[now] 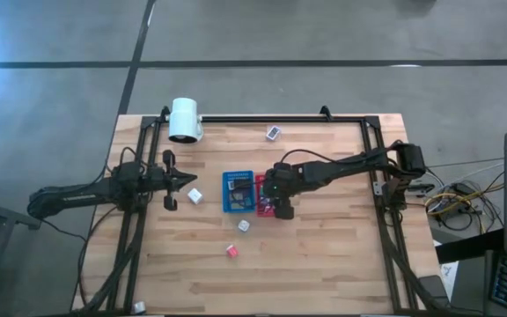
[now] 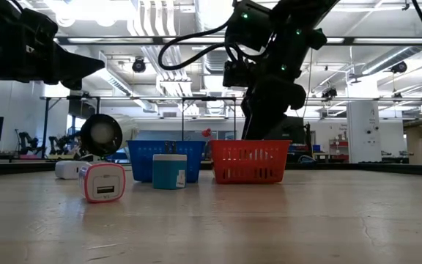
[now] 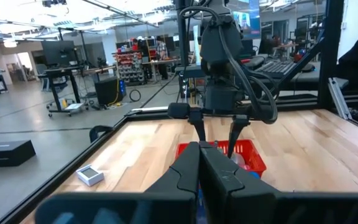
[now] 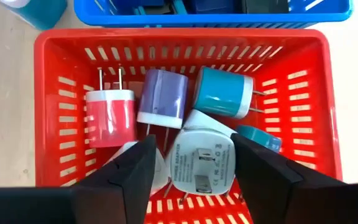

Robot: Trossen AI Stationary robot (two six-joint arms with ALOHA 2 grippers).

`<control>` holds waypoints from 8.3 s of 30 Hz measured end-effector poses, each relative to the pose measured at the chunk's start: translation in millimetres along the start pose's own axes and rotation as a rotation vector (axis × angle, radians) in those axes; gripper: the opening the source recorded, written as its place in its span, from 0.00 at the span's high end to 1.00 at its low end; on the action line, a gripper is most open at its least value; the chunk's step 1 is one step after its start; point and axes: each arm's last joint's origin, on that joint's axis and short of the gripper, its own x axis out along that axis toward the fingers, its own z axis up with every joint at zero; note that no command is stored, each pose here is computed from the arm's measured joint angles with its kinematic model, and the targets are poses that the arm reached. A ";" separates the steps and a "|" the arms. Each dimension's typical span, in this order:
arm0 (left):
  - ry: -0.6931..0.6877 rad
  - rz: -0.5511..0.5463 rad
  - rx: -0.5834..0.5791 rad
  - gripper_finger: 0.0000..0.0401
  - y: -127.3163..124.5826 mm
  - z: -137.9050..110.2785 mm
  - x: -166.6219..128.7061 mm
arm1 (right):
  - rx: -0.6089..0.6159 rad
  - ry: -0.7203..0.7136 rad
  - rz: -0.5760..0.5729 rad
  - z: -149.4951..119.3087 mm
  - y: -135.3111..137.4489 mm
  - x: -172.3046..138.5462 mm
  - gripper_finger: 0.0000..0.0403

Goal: Pick & Place Office items
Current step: Put the green charger adapter into the red bin, then put the white digital clock into the blue bin

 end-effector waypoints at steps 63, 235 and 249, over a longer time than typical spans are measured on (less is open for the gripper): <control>0.024 0.011 -0.025 0.97 0.2 -2.1 0.8 | -0.025 -1.457 0.015 -226.9 -1.9 -143.2 0.98; 0.058 0.101 0.119 0.99 24.6 15.5 15.8 | -0.163 -0.237 -0.072 -31.0 -200.5 -126.3 0.98; 0.093 0.086 0.054 0.98 23.8 11.6 15.6 | -0.380 0.052 0.038 24.8 -274.2 -61.4 0.92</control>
